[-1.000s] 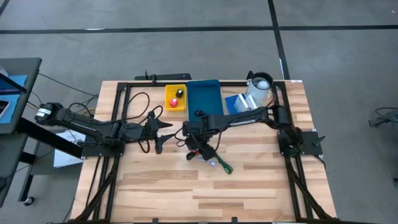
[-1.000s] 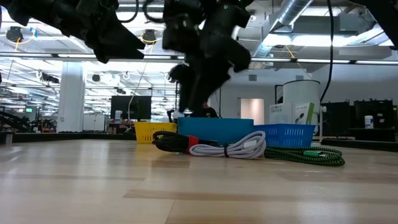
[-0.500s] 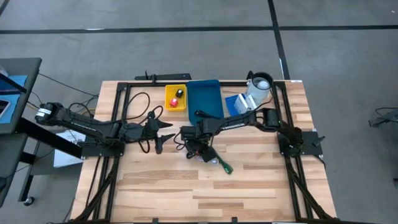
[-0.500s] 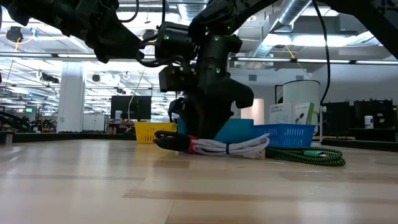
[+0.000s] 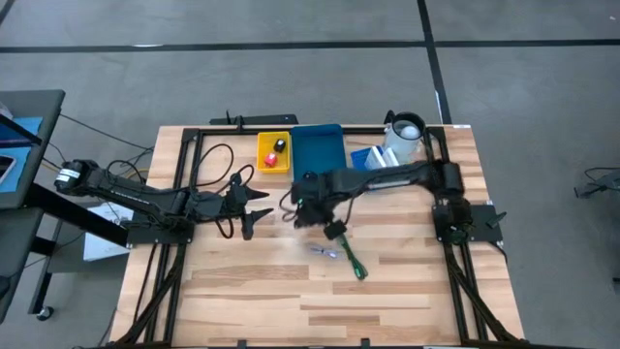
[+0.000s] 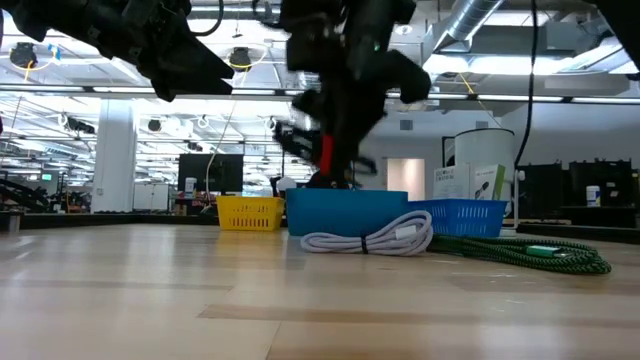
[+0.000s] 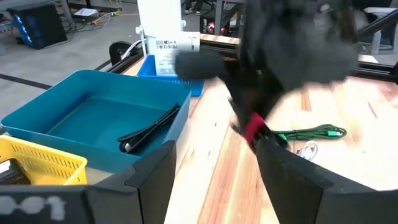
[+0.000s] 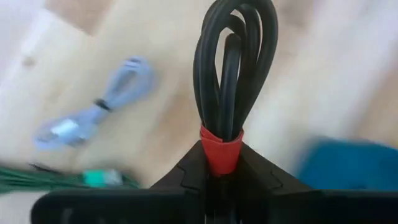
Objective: Pick and place items into bin
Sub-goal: Put the black charger cable into the blue bin
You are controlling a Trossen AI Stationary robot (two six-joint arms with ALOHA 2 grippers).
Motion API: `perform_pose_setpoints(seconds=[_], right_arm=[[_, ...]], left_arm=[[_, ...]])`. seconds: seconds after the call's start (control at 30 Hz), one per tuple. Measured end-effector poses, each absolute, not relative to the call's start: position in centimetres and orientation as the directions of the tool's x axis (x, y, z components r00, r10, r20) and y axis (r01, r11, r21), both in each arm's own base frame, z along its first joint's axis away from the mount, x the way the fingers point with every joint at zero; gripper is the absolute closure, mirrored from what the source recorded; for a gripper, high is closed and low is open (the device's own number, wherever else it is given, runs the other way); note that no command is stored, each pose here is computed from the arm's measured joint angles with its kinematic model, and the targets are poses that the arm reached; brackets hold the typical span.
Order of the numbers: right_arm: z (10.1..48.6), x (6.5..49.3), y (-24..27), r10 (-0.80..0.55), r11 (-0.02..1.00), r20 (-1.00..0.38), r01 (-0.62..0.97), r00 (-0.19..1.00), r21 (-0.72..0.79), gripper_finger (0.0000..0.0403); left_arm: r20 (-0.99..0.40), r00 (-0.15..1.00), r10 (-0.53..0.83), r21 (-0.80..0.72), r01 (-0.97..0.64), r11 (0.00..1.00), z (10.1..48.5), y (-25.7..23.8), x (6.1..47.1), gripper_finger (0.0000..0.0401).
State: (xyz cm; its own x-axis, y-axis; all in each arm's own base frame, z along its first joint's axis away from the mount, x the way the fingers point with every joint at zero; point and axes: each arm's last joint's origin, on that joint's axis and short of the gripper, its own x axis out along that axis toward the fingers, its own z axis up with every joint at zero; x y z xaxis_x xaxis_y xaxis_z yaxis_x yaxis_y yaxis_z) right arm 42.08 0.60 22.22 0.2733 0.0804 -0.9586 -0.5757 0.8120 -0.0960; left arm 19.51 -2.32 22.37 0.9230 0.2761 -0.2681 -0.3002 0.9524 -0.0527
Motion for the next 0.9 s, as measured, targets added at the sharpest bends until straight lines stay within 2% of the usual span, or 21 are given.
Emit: perform_pose_setpoints(seconds=[0.2, 0.43, 0.63, 0.9], right_arm=[[29.1, 39.7, -2.9, -0.036, 0.853, -0.885, -0.446, 0.464, -0.269, 0.0339], [32.3, 37.9, -8.7, -0.107, 0.909, -0.801, -0.268, 0.589, -0.319, 0.0355], [30.9, 38.1, -12.8, -0.094, 0.956, -0.801, -0.171, 0.592, -0.238, 0.0342], [25.9, 39.1, -15.7, -0.077, 0.977, -0.879, -0.139, 0.471, -0.161, 0.0339]], left_arm=[[-0.268, 0.923, 0.276, -0.053, -0.301, 0.952, 22.4, -2.3, 19.5, 0.0189], [-0.267, 0.923, 0.276, -0.053, -0.3, 0.952, 22.4, -2.3, 19.5, 0.0189], [-0.268, 0.923, 0.276, -0.053, -0.301, 0.952, 22.4, -2.3, 19.5, 0.0189], [-0.27, 0.922, 0.277, -0.045, -0.3, 0.953, 22.3, -2.3, 19.5, 0.0189]])
